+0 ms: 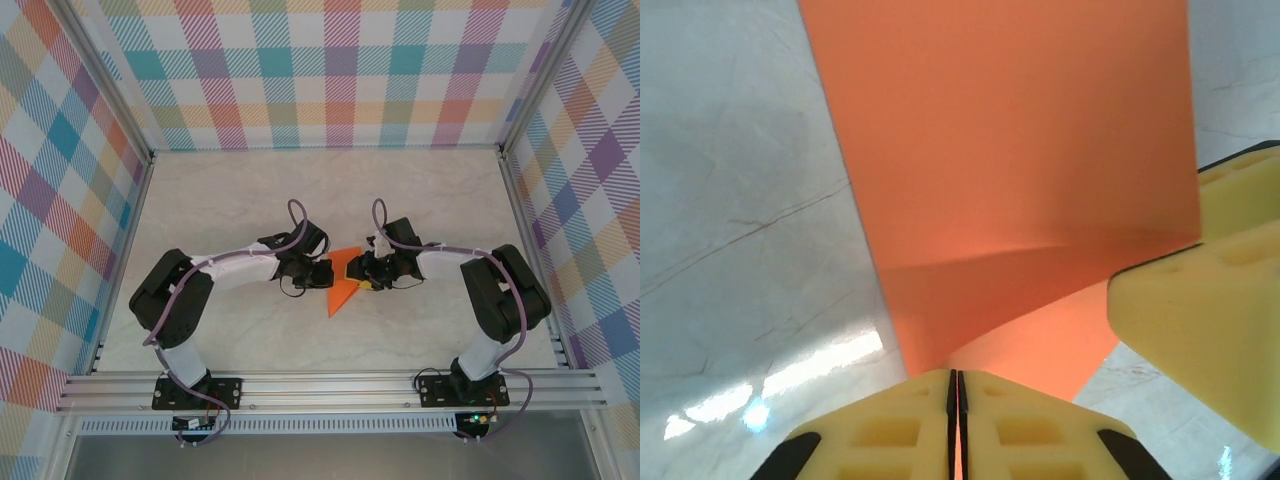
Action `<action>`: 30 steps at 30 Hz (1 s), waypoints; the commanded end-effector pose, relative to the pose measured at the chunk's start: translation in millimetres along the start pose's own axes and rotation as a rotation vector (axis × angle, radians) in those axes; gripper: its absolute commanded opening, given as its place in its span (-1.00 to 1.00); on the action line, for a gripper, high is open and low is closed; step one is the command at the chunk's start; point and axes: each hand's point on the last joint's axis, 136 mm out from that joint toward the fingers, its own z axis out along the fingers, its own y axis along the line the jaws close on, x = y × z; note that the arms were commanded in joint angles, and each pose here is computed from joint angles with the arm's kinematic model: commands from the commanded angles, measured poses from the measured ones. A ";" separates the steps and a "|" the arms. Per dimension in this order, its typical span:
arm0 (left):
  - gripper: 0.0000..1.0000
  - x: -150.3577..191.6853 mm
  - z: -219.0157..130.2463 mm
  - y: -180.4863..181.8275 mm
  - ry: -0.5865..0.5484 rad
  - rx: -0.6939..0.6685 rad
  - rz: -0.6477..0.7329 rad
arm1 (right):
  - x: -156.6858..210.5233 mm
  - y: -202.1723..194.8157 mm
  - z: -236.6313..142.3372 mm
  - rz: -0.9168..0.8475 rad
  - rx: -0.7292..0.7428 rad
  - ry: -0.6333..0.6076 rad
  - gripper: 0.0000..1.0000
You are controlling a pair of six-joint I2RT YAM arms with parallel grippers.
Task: Fold a paper plane with a square sheet of paper (pick it up from the middle)
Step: Fourth fold the wing at the center of the table.
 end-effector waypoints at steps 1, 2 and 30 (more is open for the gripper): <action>-0.73 -3.1 -19.3 6.2 -0.059 -0.004 -0.050 | 1.1 4.5 0.4 -0.102 0.001 0.048 -0.22; -0.71 -1.7 -22.7 6.6 -0.067 0.001 -0.055 | 0.9 4.1 0.7 -0.106 0.007 0.054 -0.26; -0.30 35.9 -0.6 -28.1 -0.159 -0.196 0.169 | -4.1 6.4 0.4 -0.027 0.029 0.058 -0.91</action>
